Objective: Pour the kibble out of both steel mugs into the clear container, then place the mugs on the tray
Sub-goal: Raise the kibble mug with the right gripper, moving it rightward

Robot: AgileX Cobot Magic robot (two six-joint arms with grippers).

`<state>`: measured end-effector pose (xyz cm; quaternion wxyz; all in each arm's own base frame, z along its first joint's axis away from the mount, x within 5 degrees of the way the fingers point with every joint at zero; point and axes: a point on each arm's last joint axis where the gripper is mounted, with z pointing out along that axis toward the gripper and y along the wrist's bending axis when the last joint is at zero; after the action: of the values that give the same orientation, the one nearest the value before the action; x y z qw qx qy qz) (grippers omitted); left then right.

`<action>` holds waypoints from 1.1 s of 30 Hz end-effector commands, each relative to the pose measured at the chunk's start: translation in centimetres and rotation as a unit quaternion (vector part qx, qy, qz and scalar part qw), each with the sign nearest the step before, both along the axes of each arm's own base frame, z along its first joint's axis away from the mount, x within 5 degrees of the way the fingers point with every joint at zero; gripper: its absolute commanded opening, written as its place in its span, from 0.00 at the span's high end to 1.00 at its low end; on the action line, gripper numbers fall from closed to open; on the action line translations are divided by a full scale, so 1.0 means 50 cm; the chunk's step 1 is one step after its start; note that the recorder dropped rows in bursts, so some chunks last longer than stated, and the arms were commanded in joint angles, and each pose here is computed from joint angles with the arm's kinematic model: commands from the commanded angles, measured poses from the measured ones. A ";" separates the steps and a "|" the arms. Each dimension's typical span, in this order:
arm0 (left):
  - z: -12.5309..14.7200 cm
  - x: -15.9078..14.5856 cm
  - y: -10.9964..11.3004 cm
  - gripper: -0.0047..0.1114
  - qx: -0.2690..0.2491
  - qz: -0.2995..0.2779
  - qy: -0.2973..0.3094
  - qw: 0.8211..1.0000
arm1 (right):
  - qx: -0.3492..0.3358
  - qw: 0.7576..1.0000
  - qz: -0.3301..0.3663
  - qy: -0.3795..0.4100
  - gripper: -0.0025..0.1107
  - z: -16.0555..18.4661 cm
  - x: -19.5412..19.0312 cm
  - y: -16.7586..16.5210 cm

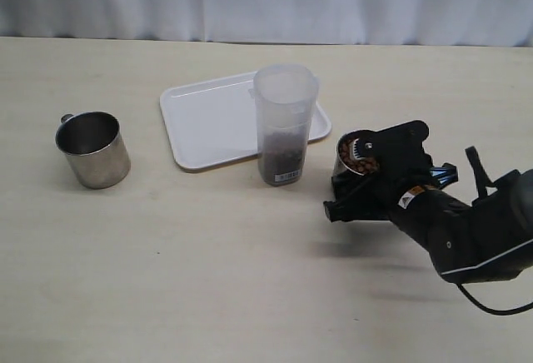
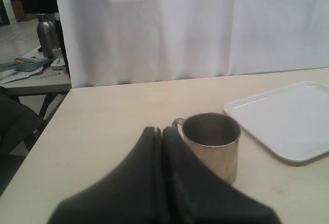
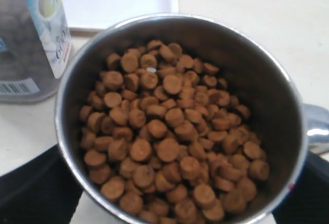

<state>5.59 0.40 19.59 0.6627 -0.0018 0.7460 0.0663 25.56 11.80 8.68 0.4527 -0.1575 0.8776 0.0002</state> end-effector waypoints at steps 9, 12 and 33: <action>-0.002 0.000 0.000 0.96 0.000 -0.001 -0.001 1.000 | -0.002 1.000 -0.004 -0.021 0.76 -0.019 0.015 0.001; -0.002 0.000 0.000 0.96 0.000 -0.001 -0.001 1.000 | 0.008 1.000 -0.011 -0.017 0.46 -0.019 0.015 0.001; -0.002 0.000 0.000 0.96 0.000 -0.001 -0.001 1.000 | 0.016 0.998 -0.033 -0.050 0.22 -0.045 0.021 -0.004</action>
<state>5.59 0.40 19.59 0.6627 -0.0018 0.7460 0.0663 26.42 11.75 6.62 0.4870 -0.1204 0.8650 -0.0033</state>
